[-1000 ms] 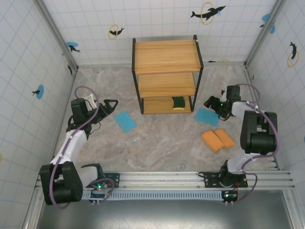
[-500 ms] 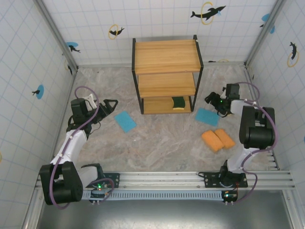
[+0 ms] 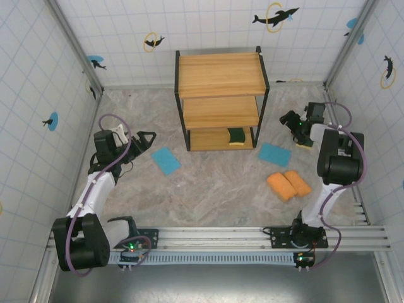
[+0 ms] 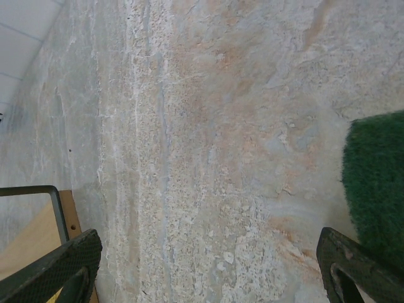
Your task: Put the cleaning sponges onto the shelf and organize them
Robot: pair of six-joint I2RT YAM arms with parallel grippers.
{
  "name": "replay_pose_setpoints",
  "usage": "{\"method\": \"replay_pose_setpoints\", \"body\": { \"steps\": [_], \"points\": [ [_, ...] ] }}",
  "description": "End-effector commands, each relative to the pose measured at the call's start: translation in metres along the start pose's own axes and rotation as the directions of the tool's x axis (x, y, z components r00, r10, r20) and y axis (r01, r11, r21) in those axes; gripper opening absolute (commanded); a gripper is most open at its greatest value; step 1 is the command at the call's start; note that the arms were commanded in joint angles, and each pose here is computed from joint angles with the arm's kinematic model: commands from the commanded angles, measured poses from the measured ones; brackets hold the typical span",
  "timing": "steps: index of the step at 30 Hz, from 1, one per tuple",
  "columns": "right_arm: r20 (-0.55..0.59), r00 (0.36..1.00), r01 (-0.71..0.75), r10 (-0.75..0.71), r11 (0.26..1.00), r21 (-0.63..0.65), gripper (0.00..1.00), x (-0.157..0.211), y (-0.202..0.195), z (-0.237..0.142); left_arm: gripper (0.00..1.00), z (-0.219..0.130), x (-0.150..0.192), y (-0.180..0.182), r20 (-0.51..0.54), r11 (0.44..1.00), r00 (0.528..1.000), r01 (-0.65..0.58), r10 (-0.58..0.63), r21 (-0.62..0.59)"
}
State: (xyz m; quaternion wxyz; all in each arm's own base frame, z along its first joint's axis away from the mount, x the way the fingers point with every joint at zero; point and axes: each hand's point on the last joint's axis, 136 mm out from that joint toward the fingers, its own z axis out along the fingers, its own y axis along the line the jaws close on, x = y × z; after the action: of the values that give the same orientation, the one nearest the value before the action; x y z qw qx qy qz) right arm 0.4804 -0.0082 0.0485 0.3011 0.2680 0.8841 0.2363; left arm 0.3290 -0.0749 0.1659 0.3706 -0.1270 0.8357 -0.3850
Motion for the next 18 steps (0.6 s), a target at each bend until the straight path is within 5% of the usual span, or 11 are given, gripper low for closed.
{"method": "replay_pose_setpoints", "body": {
  "steps": [1,11,18],
  "points": [
    [-0.015,0.997,0.080,-0.080,0.995,-0.052,0.90,-0.005,0.019,-0.004,0.98,-0.001,-0.001,0.003,-0.001,1.000,1.000,-0.009,0.009,-0.012],
    [-0.035,0.938,0.347,-0.345,0.937,0.039,0.92,0.021,0.022,-0.083,0.97,0.000,-0.001,0.002,0.001,1.000,1.000,-0.004,0.004,-0.002],
    [0.186,0.920,0.325,-0.344,0.937,0.127,0.93,0.010,0.012,-0.126,0.98,0.000,0.002,0.002,0.002,1.000,1.000,0.003,-0.003,0.011]
  ]
}}
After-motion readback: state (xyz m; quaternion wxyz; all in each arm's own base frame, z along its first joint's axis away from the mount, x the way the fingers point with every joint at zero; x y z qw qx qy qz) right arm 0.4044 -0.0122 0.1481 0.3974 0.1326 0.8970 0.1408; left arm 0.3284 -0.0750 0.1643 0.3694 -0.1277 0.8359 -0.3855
